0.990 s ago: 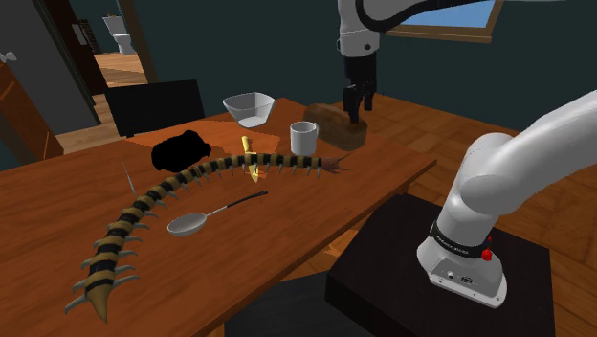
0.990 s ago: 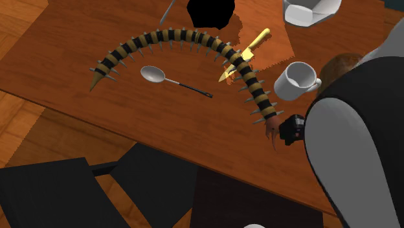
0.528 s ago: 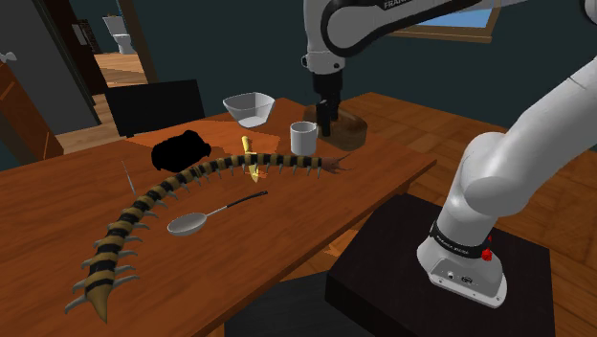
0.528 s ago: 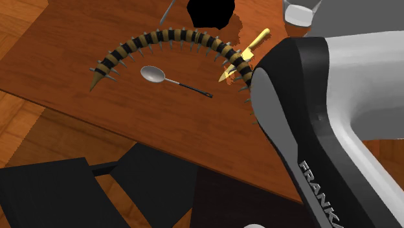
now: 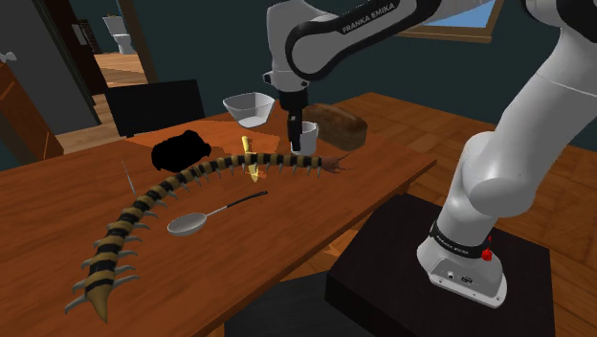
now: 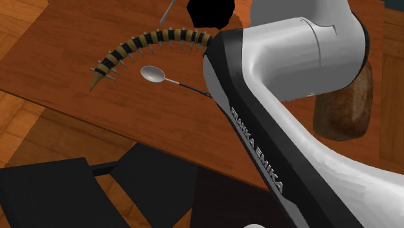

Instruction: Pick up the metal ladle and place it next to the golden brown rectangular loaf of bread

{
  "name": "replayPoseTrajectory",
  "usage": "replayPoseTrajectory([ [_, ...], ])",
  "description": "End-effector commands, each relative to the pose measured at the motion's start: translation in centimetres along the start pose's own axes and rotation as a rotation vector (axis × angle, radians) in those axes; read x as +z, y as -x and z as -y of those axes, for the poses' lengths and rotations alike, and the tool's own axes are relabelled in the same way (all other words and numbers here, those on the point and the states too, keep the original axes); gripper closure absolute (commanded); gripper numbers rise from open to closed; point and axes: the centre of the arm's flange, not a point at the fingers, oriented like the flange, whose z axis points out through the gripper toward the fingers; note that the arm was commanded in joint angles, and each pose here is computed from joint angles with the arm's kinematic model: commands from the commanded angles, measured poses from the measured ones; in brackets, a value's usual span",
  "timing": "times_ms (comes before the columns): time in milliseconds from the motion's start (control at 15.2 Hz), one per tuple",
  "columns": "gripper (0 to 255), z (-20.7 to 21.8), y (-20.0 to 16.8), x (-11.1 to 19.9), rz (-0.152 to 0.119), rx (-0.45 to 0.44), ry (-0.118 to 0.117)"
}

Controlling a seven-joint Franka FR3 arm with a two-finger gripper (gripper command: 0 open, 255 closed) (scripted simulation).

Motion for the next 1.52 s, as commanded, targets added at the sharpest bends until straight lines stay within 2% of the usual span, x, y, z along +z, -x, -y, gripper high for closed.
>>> replayPoseTrajectory([
  [0, 0, 1.1, -2.3, 0.9, -0.016, -0.075, 0.005],
  [594, 0, 7.6, -10.8, 3.8, -0.083, -0.399, 0.028],
  [1188, 0, 16.4, -16.9, 6.4, -0.150, -0.724, 0.050],
  [1254, 0, 17.1, -17.3, 6.5, -0.155, -0.749, 0.052],
  [1452, 0, 17.2, -17.5, 8.1, -0.155, -0.749, 0.052],
])
